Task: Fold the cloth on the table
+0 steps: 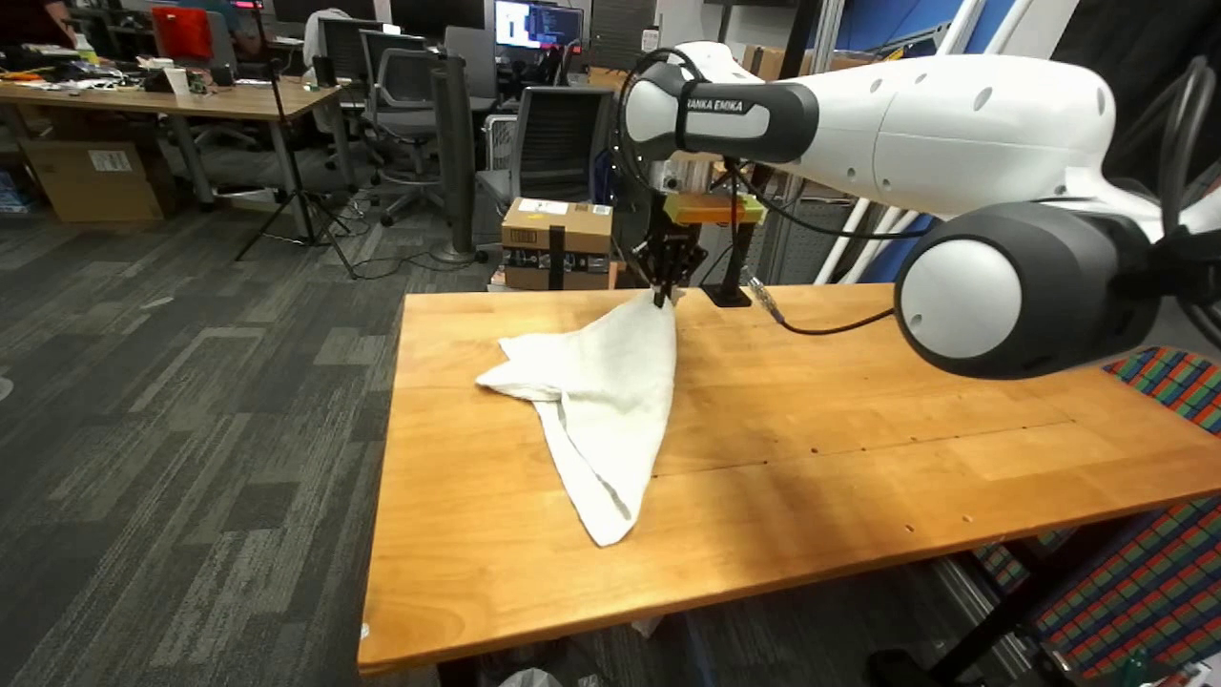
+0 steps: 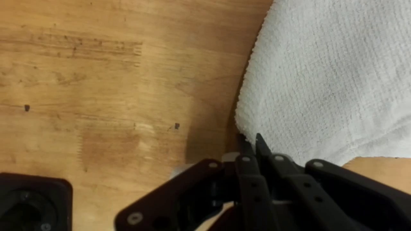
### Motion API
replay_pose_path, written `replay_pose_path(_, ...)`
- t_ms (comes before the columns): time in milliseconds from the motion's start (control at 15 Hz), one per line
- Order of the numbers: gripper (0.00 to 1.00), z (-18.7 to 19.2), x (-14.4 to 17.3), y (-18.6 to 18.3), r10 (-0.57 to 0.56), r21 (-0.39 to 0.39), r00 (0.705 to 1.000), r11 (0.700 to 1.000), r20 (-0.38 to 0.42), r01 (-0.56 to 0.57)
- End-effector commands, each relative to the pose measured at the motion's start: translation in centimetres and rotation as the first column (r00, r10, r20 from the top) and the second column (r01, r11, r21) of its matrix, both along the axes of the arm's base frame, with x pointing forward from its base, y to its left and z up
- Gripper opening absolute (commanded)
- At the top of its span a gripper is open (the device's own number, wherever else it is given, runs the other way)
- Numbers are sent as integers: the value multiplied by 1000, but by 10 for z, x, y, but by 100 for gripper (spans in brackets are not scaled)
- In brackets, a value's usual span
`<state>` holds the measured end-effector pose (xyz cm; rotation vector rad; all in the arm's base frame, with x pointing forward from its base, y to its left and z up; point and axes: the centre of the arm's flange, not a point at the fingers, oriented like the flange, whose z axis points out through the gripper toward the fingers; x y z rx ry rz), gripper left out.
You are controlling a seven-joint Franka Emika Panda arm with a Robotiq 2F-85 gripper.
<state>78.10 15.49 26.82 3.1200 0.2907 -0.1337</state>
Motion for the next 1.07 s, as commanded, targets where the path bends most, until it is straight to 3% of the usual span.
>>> replay_pose_path(0, 1, 30, -58, -2, 9, 27, 997, 1000, 81, -12)
replay_pose_path(600, 1, 95, -64, 15, 42, 11, 963, 999, 266, -46)
replay_pose_path(1000, 1, 113, -63, 28, 40, 39, 933, 998, 358, -58)
